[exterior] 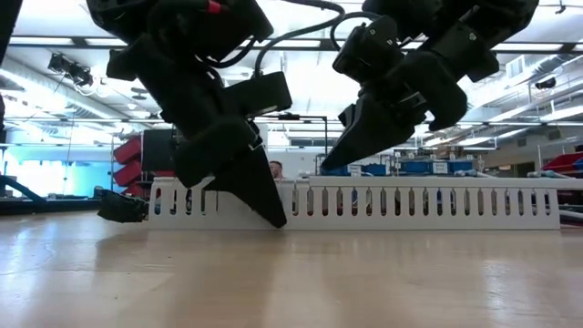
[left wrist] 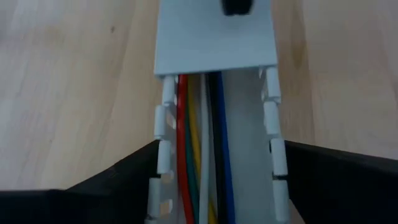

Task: Ziptie cables
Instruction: Close the white cable duct

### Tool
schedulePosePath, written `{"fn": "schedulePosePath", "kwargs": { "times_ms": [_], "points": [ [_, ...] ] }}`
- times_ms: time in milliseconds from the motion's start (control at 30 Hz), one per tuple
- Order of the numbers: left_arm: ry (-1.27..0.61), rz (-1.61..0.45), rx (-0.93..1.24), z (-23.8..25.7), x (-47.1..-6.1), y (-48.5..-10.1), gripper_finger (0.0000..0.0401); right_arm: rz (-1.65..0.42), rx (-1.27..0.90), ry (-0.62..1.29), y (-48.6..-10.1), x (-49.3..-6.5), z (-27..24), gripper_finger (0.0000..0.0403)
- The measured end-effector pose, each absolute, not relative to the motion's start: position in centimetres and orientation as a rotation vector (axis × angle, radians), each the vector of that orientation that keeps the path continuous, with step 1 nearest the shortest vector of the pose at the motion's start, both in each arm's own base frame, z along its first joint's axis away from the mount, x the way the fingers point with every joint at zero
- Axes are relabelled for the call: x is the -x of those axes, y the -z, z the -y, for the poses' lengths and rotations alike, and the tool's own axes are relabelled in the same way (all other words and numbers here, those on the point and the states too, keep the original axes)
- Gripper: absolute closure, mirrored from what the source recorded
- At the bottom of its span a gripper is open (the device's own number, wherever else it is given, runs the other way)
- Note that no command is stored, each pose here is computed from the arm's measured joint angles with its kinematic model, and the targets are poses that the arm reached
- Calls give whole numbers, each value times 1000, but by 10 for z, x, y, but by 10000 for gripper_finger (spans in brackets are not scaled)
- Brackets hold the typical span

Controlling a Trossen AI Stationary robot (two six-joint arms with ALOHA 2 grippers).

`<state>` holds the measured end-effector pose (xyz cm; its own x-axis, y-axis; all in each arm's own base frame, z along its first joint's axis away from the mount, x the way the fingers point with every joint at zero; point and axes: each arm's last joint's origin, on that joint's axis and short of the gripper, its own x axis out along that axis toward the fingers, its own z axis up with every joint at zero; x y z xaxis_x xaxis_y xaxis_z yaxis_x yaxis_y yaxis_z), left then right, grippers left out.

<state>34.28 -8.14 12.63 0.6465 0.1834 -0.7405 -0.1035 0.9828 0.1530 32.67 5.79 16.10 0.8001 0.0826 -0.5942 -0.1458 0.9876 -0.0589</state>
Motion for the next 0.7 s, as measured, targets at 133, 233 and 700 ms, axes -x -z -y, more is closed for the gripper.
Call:
{"fn": "schedulePosePath", "kwargs": {
  "times_ms": [133,233,700],
  "points": [
    [-191,-836,-110,81,-344,-127,108,-639,104,-129,-161,-326,-59,403],
    [-197,-815,-106,81,-345,-129,108,-642,101,-127,-160,-326,-59,403],
    [-156,-794,-80,83,-347,-131,108,-661,91,-87,-160,-324,-61,402]
  ]
}}
